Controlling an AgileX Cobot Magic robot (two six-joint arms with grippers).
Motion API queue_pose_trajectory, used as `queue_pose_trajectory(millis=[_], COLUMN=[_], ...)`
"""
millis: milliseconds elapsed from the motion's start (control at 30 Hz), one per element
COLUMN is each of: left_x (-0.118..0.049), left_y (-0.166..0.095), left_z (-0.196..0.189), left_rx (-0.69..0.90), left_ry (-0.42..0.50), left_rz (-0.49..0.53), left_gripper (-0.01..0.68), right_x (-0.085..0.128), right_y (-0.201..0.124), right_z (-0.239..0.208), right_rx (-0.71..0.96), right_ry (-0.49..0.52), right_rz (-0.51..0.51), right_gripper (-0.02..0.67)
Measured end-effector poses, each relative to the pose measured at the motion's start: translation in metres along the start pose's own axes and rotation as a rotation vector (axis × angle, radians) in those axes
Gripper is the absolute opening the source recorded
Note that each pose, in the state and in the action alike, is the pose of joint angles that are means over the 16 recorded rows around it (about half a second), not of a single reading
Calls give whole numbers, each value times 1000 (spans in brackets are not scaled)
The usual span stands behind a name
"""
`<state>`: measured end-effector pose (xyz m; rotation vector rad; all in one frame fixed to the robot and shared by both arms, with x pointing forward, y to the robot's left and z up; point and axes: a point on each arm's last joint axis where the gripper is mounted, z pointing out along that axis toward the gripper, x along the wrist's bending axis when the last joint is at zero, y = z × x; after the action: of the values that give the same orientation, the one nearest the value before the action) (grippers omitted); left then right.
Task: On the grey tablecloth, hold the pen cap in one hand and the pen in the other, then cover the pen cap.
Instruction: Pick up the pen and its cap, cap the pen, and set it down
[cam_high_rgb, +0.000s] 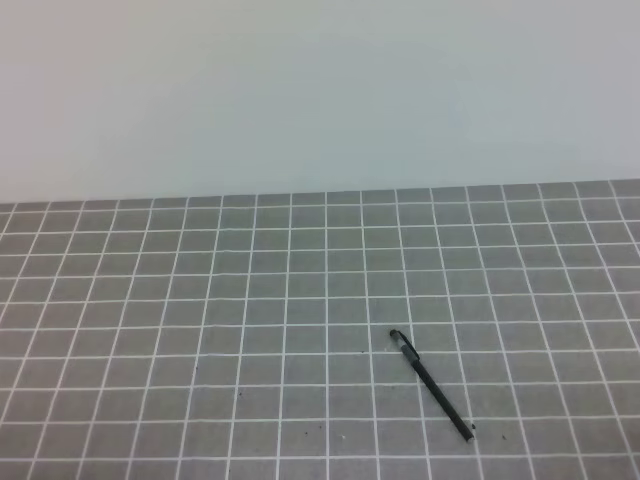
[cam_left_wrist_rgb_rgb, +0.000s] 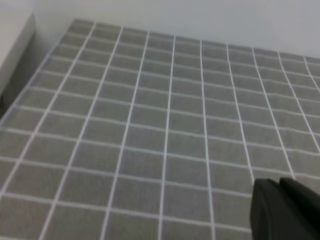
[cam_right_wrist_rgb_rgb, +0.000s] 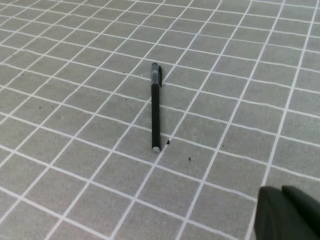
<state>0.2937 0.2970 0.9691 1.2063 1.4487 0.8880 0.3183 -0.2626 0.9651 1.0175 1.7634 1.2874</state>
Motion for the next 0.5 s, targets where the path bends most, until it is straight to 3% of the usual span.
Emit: queue_pose_trajectory(millis=[500], left_x=[6], left_y=[-20], left_z=[3], left_rx=[5], left_ry=[10], left_rz=[-11], left_gripper=[0], right_x=[0], right_y=[0], right_z=[0], right_rx=[0], right_ry=[0], right_rz=[0], right_gripper=[8])
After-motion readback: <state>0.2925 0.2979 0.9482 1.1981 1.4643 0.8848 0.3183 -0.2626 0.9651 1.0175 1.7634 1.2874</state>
